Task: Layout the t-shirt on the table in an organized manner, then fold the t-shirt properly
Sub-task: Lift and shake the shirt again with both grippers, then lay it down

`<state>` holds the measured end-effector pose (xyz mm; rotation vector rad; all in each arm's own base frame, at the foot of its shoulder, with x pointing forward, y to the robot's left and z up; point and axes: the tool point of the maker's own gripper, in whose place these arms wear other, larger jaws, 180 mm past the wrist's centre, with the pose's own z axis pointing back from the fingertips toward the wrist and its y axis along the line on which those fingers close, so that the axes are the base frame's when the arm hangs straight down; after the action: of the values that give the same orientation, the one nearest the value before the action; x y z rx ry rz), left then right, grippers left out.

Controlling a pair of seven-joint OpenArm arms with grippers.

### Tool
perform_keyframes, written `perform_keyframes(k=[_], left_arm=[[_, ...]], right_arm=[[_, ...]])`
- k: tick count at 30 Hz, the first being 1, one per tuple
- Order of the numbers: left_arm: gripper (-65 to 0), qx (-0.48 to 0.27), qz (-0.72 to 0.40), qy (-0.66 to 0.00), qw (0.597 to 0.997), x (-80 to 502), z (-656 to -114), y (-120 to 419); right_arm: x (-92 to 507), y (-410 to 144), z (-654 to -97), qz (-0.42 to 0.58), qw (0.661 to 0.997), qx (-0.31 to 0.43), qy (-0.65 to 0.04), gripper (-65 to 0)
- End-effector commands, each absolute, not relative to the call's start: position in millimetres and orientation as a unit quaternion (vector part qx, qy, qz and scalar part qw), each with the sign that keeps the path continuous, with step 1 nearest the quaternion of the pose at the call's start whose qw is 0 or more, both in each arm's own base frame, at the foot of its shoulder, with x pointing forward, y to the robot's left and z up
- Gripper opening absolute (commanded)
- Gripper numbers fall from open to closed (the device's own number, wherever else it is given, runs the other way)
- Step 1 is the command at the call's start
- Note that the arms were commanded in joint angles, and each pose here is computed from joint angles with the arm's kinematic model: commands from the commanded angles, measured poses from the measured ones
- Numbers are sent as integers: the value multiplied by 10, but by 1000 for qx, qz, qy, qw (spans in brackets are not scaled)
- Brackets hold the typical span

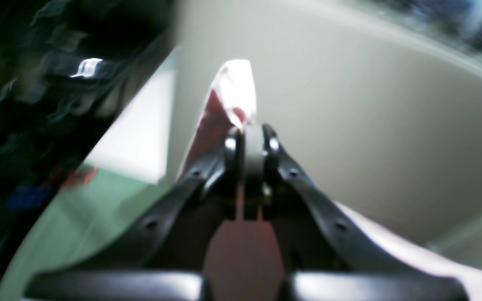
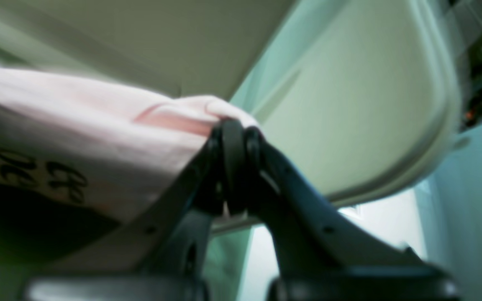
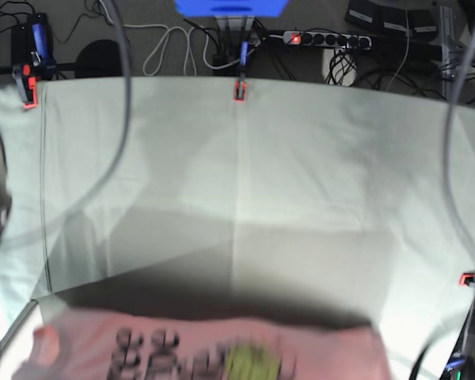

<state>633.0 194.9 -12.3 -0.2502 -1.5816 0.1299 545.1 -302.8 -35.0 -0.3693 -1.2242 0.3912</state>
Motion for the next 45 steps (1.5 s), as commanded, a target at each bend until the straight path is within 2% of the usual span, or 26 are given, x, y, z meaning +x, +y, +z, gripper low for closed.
perform_keyframes(k=[1,5,7,12,17,20,25,34,39,45], left_arm=[[-650,-109,42,-713,692,6347,-68,1860],[-650,-95,11,-721,687,6339,-1,1739],[-650,-92,6,-733,674,6288,142,1805],[-650,-81,13,-704,705,6086,-640,2092],[-650,-85,55,-695,712,5686,-1167,2508],[-650,-80,74,-673,732,5385,-1657,2695],[-650,-78,101,-633,763,4719,-2423,2850],[-650,-64,205,-555,804,3441,-3492,3118],[-650,-54,250,-521,814,2963,-3828,3184],[-650,-39,268,-514,814,2610,-3852,3249]], right_arm=[[5450,-3005,143,176,748,-180,-614,-650],[5393,-3039,123,173,754,-193,-603,-650],[5308,-3062,-70,176,765,-206,-584,-650],[5000,-2948,-978,212,793,-221,-527,-650],[4540,-2657,-1934,253,822,-200,-469,-650],[4307,-2567,-2275,254,836,-182,-450,-650],[3908,-2682,-2479,241,847,-193,-433,-650],[3212,-2653,-3182,267,882,-174,-348,-650],[3110,-2696,-3257,268,887,-176,-332,-650],[2946,-2802,-3293,291,885,-193,-307,-650]])
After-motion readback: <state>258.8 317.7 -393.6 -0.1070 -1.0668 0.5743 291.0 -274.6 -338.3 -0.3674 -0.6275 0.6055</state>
